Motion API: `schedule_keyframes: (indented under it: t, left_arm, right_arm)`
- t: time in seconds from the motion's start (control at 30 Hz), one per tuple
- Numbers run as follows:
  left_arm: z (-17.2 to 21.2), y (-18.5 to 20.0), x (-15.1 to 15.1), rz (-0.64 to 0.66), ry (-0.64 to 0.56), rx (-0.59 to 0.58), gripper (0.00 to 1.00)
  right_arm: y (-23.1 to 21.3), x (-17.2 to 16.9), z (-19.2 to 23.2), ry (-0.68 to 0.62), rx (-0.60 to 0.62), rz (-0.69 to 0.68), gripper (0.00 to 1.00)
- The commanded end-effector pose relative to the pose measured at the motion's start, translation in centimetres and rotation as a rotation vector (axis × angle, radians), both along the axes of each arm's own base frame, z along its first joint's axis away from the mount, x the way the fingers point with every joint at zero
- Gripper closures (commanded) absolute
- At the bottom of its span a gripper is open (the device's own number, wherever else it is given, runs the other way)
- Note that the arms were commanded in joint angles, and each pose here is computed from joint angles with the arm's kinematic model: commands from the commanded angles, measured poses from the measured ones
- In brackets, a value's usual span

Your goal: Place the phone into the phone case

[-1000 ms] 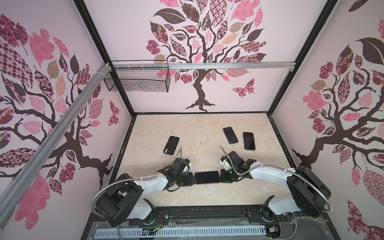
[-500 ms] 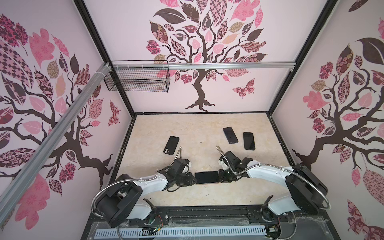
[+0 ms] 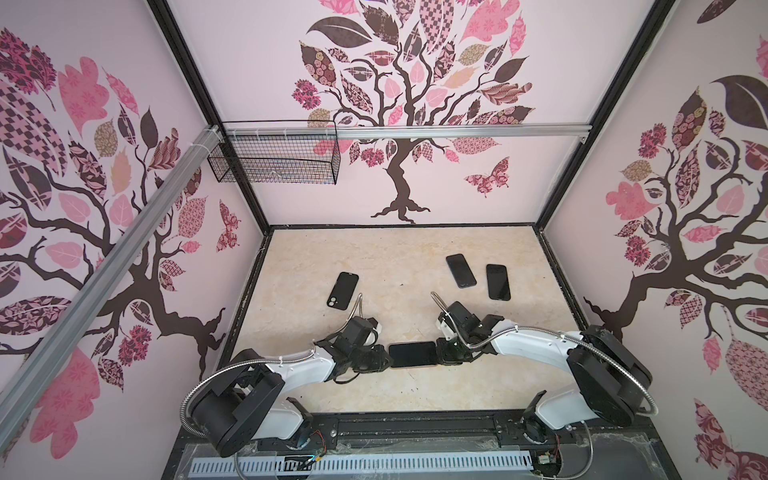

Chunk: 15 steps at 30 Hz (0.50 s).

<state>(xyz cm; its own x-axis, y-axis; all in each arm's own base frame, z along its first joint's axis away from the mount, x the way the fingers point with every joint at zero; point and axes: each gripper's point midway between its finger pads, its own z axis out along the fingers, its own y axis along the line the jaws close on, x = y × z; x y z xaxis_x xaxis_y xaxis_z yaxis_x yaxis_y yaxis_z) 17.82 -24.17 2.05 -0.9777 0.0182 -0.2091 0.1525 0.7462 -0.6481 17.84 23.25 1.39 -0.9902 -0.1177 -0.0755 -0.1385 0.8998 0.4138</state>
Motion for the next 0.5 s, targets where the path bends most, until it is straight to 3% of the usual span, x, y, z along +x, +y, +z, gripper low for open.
schedule_keyframes:
  t: [0.0,0.23,0.47]
  left_arm:
    - [-1.4,0.3,-1.6,-0.033,0.026,0.020,0.81]
    - [-0.8,0.9,-0.9,0.006,-0.011,0.054,0.77]
    - [0.7,1.3,0.5,0.039,-0.057,0.094,0.72]
  right_arm:
    - [-0.4,-2.2,-6.4,0.007,-0.130,0.103,0.87]
    - [-1.9,-0.8,-3.2,-0.093,-0.222,0.118,0.80]
    - [-1.0,0.6,1.5,-0.161,-0.163,0.144,0.74]
